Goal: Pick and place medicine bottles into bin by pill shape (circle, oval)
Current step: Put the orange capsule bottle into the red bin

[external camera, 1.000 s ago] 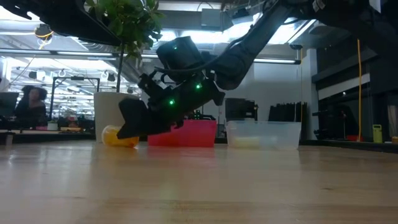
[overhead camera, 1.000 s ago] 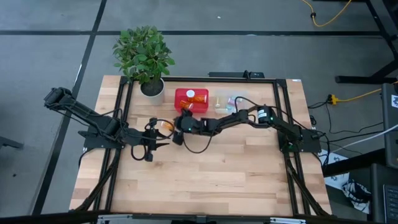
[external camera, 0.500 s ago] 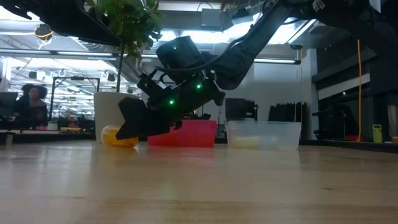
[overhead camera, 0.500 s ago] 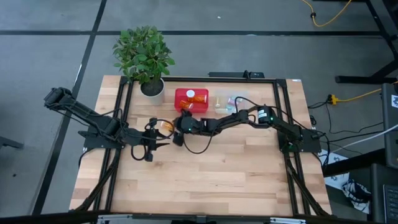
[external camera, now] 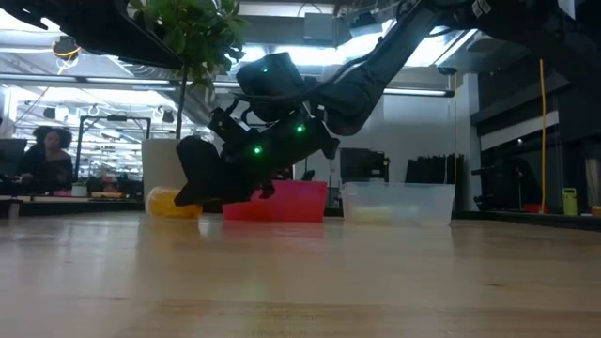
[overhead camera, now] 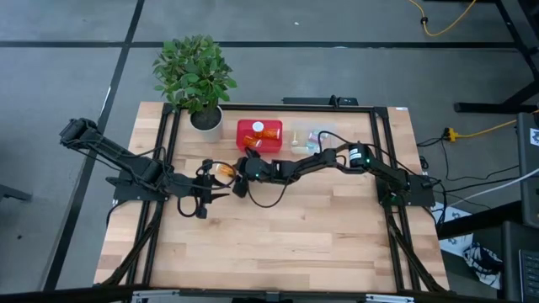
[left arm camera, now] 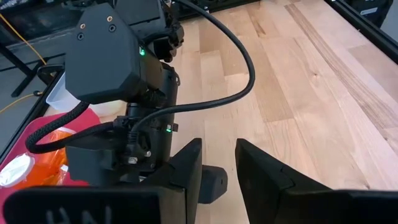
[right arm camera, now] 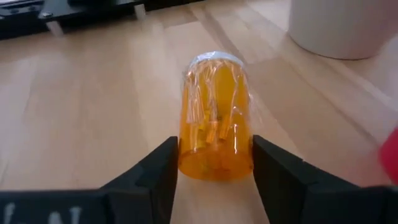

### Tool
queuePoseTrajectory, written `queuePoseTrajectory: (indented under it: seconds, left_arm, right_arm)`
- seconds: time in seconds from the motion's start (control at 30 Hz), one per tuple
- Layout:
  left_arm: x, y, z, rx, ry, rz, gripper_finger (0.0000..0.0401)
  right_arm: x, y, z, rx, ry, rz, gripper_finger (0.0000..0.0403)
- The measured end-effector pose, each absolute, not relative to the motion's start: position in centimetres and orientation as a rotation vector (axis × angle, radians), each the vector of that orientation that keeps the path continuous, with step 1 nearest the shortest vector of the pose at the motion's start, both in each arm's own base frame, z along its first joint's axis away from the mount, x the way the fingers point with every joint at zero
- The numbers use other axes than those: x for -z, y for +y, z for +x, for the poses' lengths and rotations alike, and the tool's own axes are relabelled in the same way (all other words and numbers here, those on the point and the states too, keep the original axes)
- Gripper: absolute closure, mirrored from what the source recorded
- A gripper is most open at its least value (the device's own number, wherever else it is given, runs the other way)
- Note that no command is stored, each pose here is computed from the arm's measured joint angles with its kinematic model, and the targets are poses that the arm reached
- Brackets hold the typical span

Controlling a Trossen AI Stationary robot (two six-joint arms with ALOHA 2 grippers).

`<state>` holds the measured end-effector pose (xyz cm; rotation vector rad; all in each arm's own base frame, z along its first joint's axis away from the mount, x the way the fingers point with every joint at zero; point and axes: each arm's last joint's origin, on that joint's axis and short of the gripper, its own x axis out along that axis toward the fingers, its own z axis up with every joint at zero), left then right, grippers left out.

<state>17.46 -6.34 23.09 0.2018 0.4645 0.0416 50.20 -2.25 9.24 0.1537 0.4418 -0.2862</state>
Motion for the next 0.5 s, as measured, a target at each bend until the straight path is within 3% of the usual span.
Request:
queuePoseTrajectory:
  seconds: [0.13,0.5]
  left_arm:
    - [-23.1,-6.3,17.5,-0.042,0.465,0.202,0.0309]
    - [-23.1,-6.4,17.5,-0.041,0.465,0.202,0.0309]
  right_arm:
    - [-9.7,-2.1,50.1,0.369,0.436,0.134,0.0218]
    - [-16.5,-0.2,48.5,0.544,0.446,0.022,0.0219]
